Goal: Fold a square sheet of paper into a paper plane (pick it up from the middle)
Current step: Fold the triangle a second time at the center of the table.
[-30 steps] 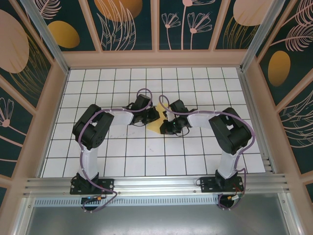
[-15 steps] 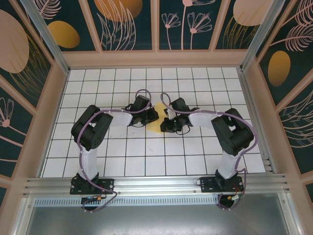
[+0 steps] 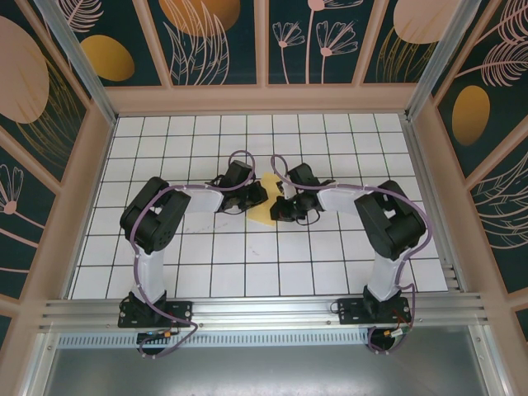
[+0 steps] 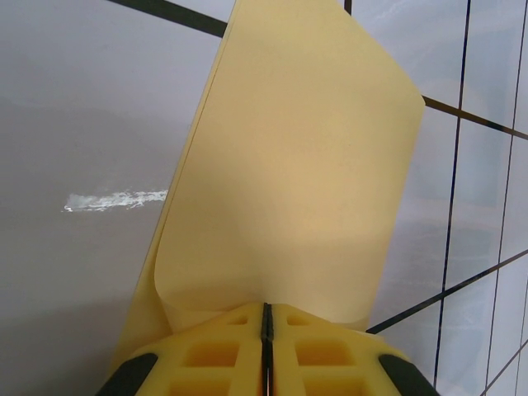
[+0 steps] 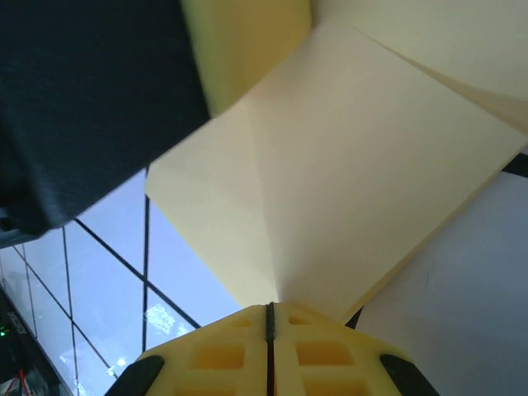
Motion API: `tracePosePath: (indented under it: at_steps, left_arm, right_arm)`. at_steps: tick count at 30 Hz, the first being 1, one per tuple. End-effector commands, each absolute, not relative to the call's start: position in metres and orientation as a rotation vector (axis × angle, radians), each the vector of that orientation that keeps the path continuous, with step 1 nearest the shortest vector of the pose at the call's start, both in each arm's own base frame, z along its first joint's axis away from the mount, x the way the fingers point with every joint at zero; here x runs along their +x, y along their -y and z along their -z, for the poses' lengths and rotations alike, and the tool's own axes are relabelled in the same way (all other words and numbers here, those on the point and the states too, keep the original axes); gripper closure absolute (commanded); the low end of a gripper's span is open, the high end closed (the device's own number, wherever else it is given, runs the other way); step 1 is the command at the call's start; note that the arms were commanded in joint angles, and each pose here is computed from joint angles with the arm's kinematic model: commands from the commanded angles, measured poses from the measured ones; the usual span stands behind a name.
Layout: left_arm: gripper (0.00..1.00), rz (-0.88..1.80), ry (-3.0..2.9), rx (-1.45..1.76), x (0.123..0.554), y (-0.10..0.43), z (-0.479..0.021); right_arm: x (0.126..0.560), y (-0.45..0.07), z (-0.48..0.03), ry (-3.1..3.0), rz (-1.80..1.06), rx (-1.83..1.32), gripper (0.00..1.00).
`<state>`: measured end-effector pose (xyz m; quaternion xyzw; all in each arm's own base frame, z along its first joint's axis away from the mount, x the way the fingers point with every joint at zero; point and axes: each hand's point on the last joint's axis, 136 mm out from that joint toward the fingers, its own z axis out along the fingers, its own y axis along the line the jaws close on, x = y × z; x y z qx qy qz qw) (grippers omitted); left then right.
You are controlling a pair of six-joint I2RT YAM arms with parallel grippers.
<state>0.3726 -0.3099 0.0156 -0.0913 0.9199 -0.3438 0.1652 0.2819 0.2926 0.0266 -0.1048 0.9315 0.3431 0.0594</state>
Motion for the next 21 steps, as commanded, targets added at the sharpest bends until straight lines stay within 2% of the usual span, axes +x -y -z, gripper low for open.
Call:
tracePosePath:
  at_steps: [1, 15, 21]
  left_arm:
    - [0.89, 0.912, -2.700, -0.298, 0.358, 0.295, 0.002]
    - [0.82, 1.141, -2.544, -0.211, 0.362, 0.315, -0.050]
    - [0.83, 1.143, -2.569, -0.206, 0.354, 0.313, -0.039]
  right_arm:
    - [0.279, -0.297, -0.023, -2.833, -1.058, -0.338, 0.93]
    - [0.271, -0.282, 0.005, -2.937, -0.950, -0.271, 0.94]
    - [0.272, -0.280, 0.010, -2.956, -0.917, -0.253, 0.94]
